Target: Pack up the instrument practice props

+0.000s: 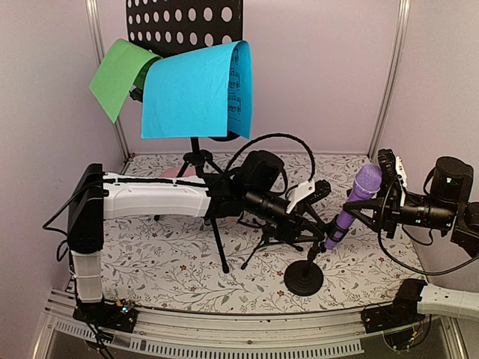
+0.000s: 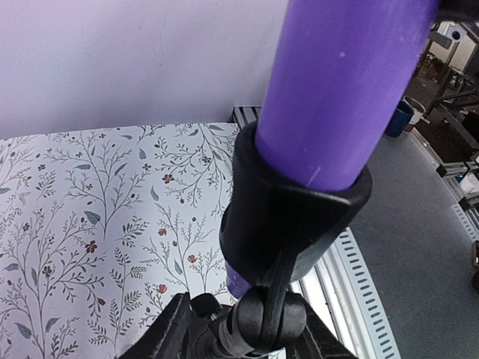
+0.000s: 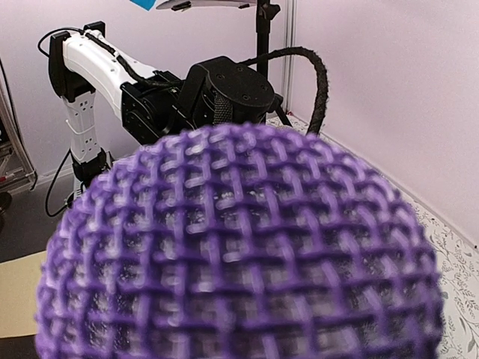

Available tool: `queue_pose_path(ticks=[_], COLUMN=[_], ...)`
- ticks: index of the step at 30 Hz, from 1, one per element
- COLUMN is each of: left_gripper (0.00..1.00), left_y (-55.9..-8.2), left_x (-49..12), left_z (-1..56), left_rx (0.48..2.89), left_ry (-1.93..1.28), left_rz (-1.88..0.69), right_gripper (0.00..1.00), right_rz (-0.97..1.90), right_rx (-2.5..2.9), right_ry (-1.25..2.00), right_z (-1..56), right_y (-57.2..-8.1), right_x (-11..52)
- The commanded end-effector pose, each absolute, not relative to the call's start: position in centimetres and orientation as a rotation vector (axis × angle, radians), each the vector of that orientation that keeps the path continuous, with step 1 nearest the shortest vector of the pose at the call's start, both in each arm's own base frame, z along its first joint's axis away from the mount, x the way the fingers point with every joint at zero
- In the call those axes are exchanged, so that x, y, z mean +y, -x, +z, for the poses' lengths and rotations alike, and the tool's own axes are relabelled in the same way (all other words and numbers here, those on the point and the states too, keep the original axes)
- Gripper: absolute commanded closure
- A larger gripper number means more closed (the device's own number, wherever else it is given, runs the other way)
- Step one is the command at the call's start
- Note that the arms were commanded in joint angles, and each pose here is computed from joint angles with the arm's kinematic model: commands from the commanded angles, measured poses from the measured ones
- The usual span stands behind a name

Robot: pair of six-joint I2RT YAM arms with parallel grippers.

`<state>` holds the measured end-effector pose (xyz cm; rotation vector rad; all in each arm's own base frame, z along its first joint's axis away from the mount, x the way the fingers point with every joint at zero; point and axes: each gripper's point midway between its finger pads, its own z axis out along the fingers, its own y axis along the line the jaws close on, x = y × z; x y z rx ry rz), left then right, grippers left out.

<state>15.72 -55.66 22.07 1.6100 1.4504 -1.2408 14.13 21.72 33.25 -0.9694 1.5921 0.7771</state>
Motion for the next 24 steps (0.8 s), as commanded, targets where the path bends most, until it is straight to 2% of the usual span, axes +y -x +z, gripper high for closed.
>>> queue_pose_path(ticks=[1, 5, 7, 10, 11, 18, 24], left_gripper=[0.58, 0.64, 0.75, 0.98, 1.0, 1.0, 1.0], left_y=[-15.1, -14.9, -14.9, -14.9, -14.9, -15.6, -16.4], left_x=[-56.7, -57.3, -57.5, -57.6, -57.6, -57.2, -57.3], left_z=[22.6, 22.9, 23.0, 22.9, 22.7, 22.6, 21.8], left_rx=[1.404, 1.382, 1.374, 1.379, 1.384, 1.404, 1.436], left_ry=[-1.636, -1.641, -1.641, -1.648, -1.65, -1.612, -1.594], left_rz=[-1.268, -1.277, -1.281, -1.279, -1.274, -1.206, -1.109], right_gripper=[0.91, 0.91, 0.91, 0.91, 0.91, 0.93, 0.98], right_rz=[0.742, 0.757, 0.757, 0.746, 0.741, 0.715, 0.581], right_rx=[1.558, 1.559, 1.564, 1.557, 1.555, 1.591, 1.705], right_ry=[0.959, 0.977, 0.982, 0.973, 0.971, 0.956, 0.75], right_z=[33.6, 33.2, 33.0, 33.2, 33.3, 33.0, 32.8], right_y=[-14.5, -14.5, -14.6, -14.7, -14.7, -14.9, -17.3], right_x=[21.6, 22.0, 22.1, 22.0, 21.9, 21.4, 18.6])
